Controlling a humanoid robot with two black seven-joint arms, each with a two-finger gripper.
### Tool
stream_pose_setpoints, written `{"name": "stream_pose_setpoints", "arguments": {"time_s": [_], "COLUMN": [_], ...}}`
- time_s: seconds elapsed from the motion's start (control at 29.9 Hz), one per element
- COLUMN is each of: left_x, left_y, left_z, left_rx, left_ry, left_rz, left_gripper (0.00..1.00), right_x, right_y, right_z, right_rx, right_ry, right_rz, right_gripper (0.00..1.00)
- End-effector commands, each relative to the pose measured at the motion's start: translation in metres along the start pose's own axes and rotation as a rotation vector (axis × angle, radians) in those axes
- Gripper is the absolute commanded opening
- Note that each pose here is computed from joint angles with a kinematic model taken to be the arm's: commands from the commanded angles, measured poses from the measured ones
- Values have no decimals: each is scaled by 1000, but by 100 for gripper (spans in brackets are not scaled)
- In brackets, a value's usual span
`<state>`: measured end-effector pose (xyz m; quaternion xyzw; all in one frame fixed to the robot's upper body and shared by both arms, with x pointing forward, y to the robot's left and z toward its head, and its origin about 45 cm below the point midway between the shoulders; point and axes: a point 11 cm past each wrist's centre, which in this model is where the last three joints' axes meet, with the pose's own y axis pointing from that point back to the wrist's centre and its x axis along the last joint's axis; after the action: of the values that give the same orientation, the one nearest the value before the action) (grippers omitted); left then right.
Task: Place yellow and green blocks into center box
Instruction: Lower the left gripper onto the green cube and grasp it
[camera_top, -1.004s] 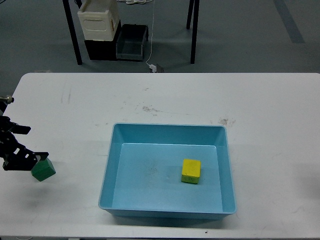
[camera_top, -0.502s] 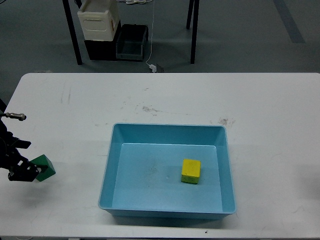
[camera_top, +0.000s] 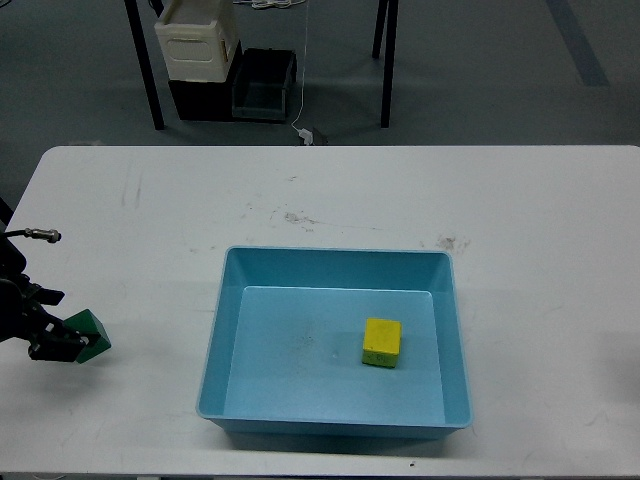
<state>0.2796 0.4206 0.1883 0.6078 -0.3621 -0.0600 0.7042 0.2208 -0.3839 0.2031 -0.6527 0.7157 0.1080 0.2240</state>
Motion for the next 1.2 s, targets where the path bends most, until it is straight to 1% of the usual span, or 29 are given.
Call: {"name": "stream_pose_setpoints", "arguments": {"time_s": [0.0, 0.4, 0.54, 0.64, 0.7, 0.8, 0.97, 1.17], "left_x": [-7, -8, -11, -11, -12, -13, -15, -24], "left_y": [-5, -17, -24, -25, -25, -25, -26, -27], "left_z": [-2, -5, 1, 0, -2, -6, -8, -11], "left_rx": [2, 1, -19, -16, -11, -1, 4, 12], "left_ry": [16, 38, 36, 41, 45, 39, 37, 47], "left_rz": [-22, -26, -36, -38, -38, -16, -5, -30], "left_gripper": [100, 99, 97, 90, 89, 85, 70, 64], "right_x": [1, 2, 2, 3, 3, 3, 4, 4], "right_y": [1, 1, 1, 3, 3, 3, 3, 3], "right_z": [1, 0, 1, 1, 0, 0, 0, 0], "right_rx": [-3, -1, -3, -5, -4, -4, -4, -4], "right_ry": [-1, 2, 2, 4, 4, 4, 6, 6], "right_rz": [4, 5, 5, 10, 11, 11, 16, 16], "right_gripper": [100, 100, 100, 100, 100, 100, 100, 100]}}
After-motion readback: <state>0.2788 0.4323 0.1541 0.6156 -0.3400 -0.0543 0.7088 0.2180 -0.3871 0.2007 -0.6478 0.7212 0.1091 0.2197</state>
